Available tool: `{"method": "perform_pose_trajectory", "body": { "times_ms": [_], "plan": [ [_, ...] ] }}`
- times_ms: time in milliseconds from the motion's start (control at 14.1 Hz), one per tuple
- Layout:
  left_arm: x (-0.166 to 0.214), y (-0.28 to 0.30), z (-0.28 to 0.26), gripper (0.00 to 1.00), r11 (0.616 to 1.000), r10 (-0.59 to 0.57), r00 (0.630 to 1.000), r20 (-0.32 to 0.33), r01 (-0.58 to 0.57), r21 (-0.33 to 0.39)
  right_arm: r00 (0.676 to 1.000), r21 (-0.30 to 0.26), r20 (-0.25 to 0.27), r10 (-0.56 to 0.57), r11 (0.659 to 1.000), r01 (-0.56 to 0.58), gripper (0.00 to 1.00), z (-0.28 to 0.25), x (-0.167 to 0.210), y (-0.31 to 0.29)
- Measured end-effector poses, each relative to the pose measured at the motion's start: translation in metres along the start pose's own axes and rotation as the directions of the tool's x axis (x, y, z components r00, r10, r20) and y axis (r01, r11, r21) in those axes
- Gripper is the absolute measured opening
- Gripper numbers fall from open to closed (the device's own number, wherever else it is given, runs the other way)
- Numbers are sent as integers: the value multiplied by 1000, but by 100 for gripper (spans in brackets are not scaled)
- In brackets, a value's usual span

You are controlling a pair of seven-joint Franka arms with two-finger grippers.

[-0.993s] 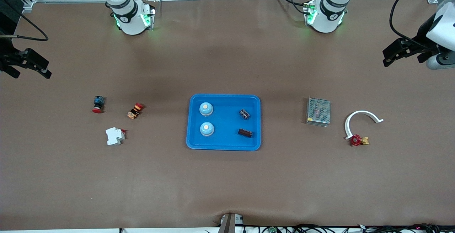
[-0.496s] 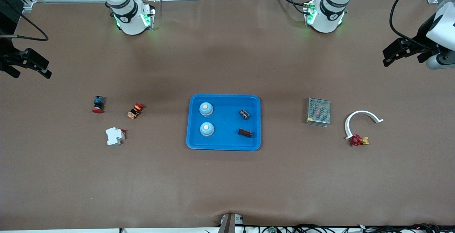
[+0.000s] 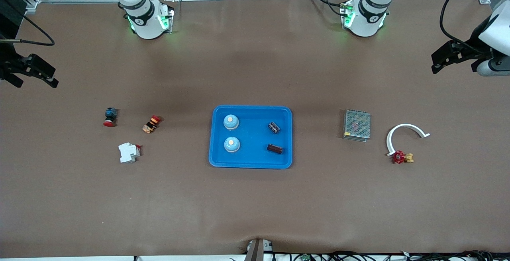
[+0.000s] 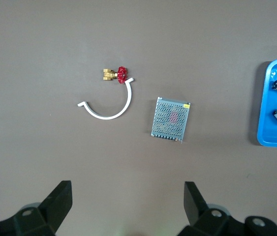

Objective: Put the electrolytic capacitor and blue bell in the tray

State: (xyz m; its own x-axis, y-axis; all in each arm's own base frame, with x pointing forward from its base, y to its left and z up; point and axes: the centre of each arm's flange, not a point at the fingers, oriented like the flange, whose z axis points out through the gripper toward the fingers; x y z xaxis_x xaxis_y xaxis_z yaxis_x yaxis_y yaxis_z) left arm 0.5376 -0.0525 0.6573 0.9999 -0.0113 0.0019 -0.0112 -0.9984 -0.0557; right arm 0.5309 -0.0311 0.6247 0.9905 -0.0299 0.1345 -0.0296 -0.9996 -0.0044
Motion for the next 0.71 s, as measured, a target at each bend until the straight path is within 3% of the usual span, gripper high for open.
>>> {"method": "perform_pose_trajectory", "body": {
  "times_ms": [709],
  "plan": [
    [-1, 7, -6, 100, 998, 7, 1000, -3, -7, -55, 1000, 0, 0, 0, 1000, 0, 100, 0, 0, 0]
  ]
}}
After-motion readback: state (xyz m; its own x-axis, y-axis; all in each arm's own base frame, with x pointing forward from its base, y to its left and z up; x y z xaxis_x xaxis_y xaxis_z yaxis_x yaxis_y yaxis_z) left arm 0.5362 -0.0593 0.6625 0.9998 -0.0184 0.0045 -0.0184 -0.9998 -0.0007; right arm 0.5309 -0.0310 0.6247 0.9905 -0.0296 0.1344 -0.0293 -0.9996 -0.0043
